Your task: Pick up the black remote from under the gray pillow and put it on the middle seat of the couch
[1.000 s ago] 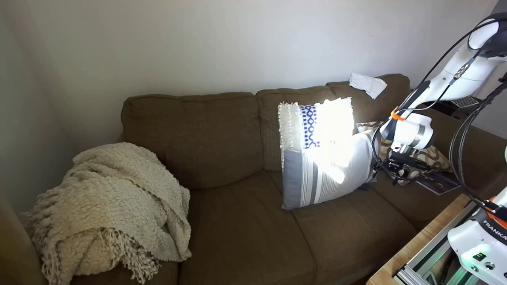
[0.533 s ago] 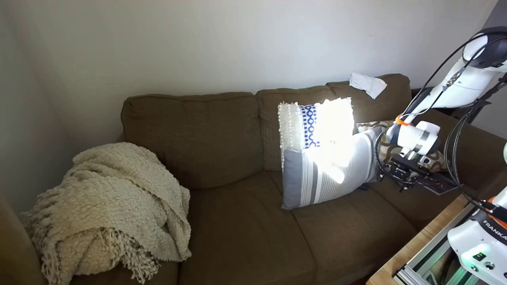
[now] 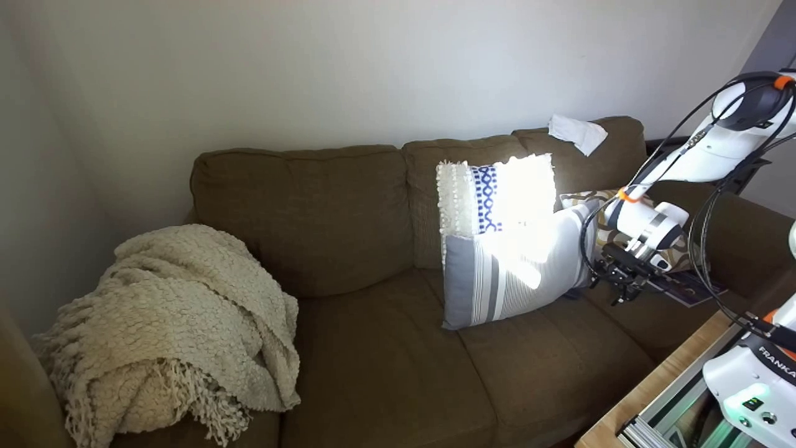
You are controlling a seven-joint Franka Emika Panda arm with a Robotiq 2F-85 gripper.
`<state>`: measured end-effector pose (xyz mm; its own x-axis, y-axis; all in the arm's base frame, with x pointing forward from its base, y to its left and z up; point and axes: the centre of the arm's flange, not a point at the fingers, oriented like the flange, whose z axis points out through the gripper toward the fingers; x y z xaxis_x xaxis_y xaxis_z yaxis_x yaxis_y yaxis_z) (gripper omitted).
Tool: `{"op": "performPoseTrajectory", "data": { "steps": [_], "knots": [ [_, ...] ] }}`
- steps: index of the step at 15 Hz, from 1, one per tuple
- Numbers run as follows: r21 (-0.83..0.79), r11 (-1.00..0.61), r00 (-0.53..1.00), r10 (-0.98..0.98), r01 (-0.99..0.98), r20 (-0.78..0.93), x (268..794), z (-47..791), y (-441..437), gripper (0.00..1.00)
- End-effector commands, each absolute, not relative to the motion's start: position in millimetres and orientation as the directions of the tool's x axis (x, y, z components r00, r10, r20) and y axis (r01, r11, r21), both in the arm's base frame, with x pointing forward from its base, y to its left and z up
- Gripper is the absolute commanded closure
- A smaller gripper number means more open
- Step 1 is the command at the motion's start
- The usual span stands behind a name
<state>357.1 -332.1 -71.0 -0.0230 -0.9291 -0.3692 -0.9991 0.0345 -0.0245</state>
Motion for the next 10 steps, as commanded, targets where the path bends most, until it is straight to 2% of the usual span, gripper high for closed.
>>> {"op": "performPoseTrajectory", "data": {
  "steps": [1, 3, 4, 6, 10],
  "knots": [
    [-0.023, 0.031, -0.02, -0.93, -0.999, -0.367, 357.5, -71.0, -331.9, 0.12],
    [-0.023, 0.025, -0.015, -0.931, -0.999, -0.365, 359.3, -70.2, -330.3, 0.12],
    [-0.023, 0.023, -0.013, -0.931, -0.999, -0.365, 359.9, -70.0, -329.8, 0.03],
    [0.021, 0.107, -0.107, -0.923, -0.994, -0.369, 370.7, -82.2, -343.7, 0.0],
    [0.097, 0.256, -0.273, -0.872, -0.962, -0.407, 376.8, -95.1, -357.3, 0.11]
  ]
}}
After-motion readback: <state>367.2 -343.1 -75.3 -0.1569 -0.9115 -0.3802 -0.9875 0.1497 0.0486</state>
